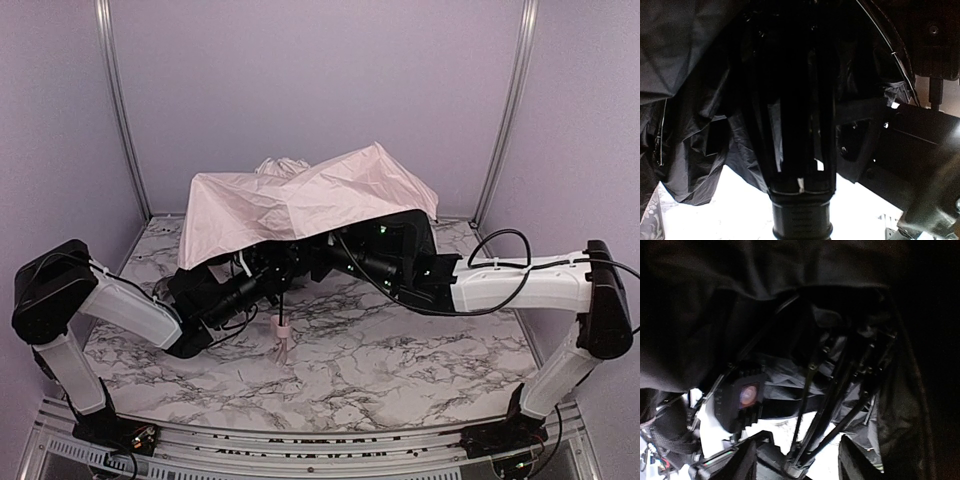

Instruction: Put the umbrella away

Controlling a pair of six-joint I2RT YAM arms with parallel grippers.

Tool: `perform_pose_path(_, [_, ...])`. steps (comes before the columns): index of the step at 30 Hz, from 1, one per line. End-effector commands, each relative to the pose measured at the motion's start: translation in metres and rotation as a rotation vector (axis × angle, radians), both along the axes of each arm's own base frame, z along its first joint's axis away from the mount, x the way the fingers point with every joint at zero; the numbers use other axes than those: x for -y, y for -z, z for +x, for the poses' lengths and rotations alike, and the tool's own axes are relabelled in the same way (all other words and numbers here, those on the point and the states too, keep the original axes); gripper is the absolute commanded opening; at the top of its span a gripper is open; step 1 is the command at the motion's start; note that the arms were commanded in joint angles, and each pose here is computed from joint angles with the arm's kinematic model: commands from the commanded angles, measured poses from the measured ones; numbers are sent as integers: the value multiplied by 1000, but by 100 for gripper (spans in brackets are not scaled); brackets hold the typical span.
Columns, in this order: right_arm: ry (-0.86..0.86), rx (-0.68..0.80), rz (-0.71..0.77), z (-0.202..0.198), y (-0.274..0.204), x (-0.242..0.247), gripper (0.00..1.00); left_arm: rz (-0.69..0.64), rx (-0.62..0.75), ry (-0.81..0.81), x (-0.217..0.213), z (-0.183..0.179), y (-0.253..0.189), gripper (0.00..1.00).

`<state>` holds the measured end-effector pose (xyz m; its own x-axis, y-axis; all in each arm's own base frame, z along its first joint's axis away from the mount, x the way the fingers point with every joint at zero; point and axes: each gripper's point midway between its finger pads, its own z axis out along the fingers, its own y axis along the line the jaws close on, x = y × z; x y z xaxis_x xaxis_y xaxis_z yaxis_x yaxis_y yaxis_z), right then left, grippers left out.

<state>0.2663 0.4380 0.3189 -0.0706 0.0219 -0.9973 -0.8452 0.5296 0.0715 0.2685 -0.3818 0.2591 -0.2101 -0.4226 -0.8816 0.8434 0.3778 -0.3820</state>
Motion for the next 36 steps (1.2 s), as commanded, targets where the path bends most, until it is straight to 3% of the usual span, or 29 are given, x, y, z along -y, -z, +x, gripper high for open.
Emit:
perform_pose_path(1, [90, -32, 45, 27, -17, 2, 51, -8, 134, 107, 17, -31, -21, 0])
perform_pose_path(6, [190, -64, 26, 45, -12, 6, 51, -3, 156, 105, 19, -33, -20, 0])
perform_pose_path(8, [221, -78, 22, 51, -10, 7, 56, 12, 171, 105, 23, -36, -19, 0])
perform_pose_path(13, [182, -74, 67, 49, -19, 2, 61, 17, 168, 112, 29, -38, -17, 0])
perform_pose_path(17, [166, -69, 61, 49, -19, 0, 53, 20, 185, 163, 33, -47, -21, 0])
perform_pose_path(23, [72, -42, 39, 34, -16, -5, 28, 59, 198, 168, 36, -50, -18, 0])
perform_pose_path(29, [-21, -13, 47, 13, -17, -1, 19, 79, 196, 131, 35, -42, -17, 0])
perform_pose_path(34, [0, 19, 77, 7, -28, 17, 13, 99, 180, 149, 39, -43, -7, 0])
perform_pose_path(36, [27, 34, 93, 7, -35, 25, 11, 105, 176, 145, 37, -43, -5, 6])
